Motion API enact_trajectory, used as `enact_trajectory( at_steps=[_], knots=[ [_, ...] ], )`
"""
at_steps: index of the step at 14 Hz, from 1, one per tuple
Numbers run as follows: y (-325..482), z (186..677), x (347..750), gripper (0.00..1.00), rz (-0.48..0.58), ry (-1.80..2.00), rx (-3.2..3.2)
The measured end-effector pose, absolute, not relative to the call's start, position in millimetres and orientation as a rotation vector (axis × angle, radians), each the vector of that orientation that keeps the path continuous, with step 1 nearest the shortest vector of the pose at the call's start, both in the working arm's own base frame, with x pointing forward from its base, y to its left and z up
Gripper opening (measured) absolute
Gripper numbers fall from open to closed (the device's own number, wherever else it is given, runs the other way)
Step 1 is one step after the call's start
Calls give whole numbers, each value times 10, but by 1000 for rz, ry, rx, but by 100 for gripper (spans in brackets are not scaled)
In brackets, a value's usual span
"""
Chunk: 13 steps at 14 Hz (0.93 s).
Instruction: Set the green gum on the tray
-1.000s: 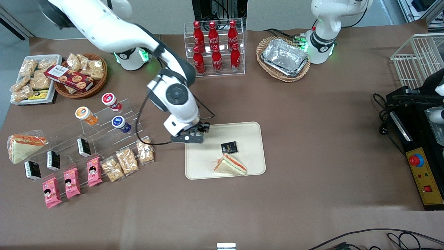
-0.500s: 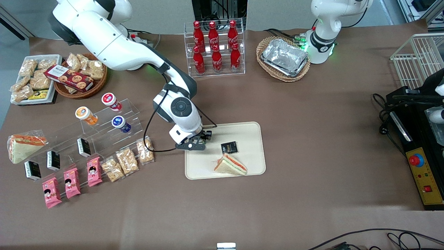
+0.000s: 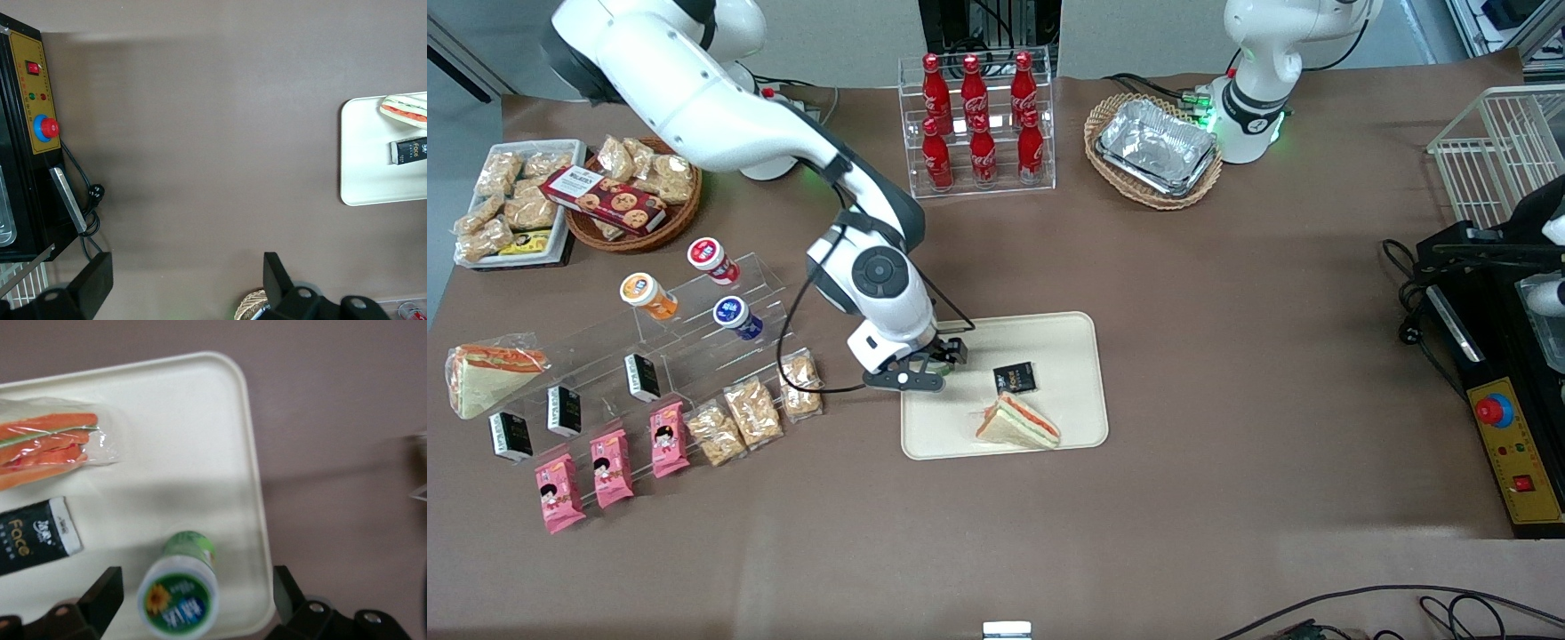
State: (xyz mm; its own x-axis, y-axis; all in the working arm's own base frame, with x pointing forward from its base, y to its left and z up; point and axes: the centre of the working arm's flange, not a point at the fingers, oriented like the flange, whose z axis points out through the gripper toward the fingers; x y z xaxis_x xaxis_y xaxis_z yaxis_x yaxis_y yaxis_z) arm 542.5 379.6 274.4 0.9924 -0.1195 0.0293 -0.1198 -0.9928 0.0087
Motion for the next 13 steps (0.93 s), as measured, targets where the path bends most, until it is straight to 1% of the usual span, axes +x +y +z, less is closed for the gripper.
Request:
enact_trajectory(
  at_steps=[2,4,5,7,9,11,13],
  knots=[
    [3681,3355,5397,100,34,-172,3088],
    [3373,4096,5383,100,-18,-157,3120],
    [3096,4441,5395,100,-31,-122,3118],
    [2288,4977,5506,100,-22,-66,3088],
    [1334,5276,5662,100,-4,-13,3082],
    [511,5390,5752,100,9,44,3080],
    [-48,5449,5760,100,15,86,3077]
  ],
)
